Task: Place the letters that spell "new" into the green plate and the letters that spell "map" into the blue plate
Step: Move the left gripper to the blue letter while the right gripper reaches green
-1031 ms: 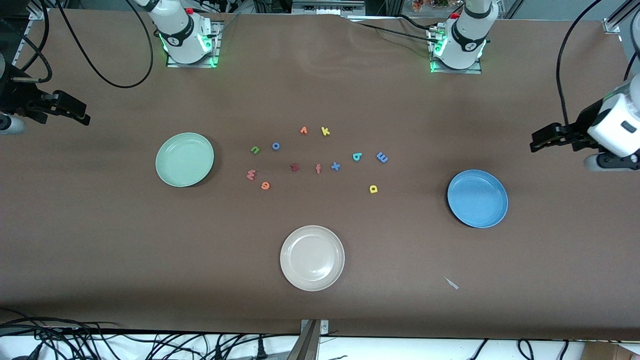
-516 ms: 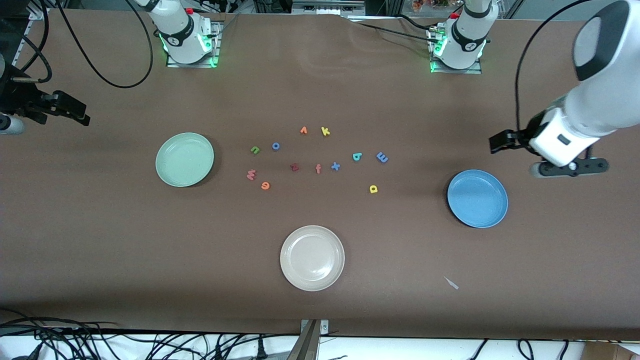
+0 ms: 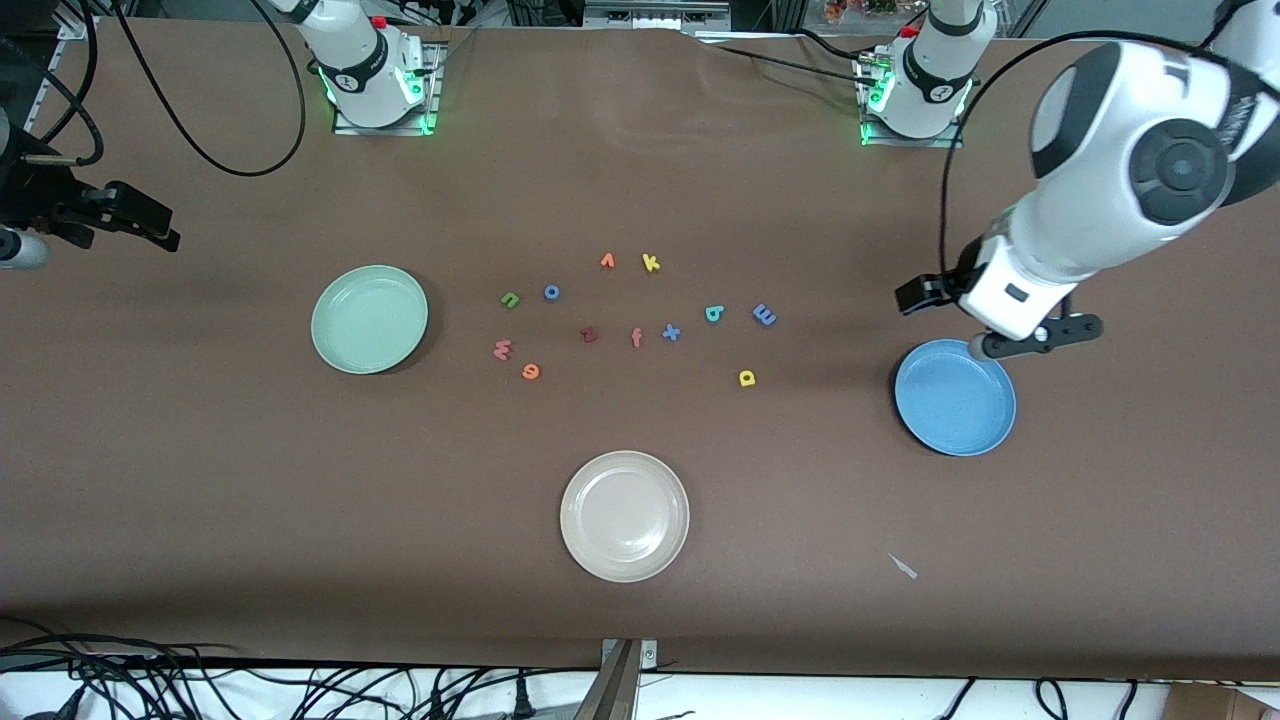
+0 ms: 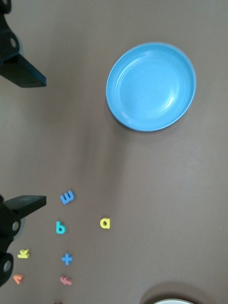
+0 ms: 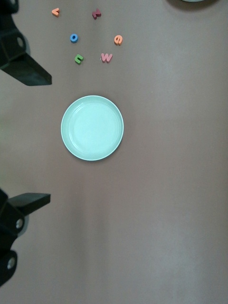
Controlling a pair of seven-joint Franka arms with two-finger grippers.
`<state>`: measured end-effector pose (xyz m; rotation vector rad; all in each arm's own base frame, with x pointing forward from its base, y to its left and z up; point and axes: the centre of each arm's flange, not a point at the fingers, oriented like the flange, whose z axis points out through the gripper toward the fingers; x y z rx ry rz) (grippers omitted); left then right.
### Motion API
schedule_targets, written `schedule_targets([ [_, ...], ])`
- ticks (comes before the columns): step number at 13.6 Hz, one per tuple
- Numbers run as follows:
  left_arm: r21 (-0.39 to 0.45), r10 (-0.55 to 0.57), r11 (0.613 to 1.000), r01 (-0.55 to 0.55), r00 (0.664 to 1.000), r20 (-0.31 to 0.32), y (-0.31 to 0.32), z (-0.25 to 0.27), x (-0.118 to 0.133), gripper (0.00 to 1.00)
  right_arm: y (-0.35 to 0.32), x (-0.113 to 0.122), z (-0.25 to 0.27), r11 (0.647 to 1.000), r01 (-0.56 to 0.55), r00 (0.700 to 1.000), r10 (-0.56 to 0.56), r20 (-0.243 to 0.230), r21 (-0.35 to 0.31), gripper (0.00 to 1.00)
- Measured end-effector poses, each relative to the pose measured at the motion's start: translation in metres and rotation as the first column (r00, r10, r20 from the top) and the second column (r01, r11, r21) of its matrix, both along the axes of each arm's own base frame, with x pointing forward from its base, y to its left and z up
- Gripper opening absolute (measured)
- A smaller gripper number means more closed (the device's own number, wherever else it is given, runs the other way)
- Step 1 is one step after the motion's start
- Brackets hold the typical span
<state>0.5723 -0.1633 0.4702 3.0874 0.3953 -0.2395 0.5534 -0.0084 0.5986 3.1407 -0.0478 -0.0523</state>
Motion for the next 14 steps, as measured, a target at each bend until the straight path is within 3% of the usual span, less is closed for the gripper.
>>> schedule_targets([
  [7,-0.023,0.151,0.988,-0.150,0.987,0.063,-0.076,-0.093,-0.047,1.00,0.000,0.000,0.000,1.000,0.000,1.000,0.000,-0.002,0.000,1.00],
  [10,-0.044,0.239,0.971,-0.237,0.969,0.056,-0.105,-0.137,-0.068,1.00,0.003,0.000,-0.005,1.000,-0.005,1.000,0.005,-0.016,-0.001,1.00],
  [14,-0.034,0.273,0.962,-0.271,0.958,0.082,-0.138,-0.190,-0.077,1.00,0.018,0.009,-0.048,0.999,-0.034,0.993,0.034,-0.112,0.001,1.00],
])
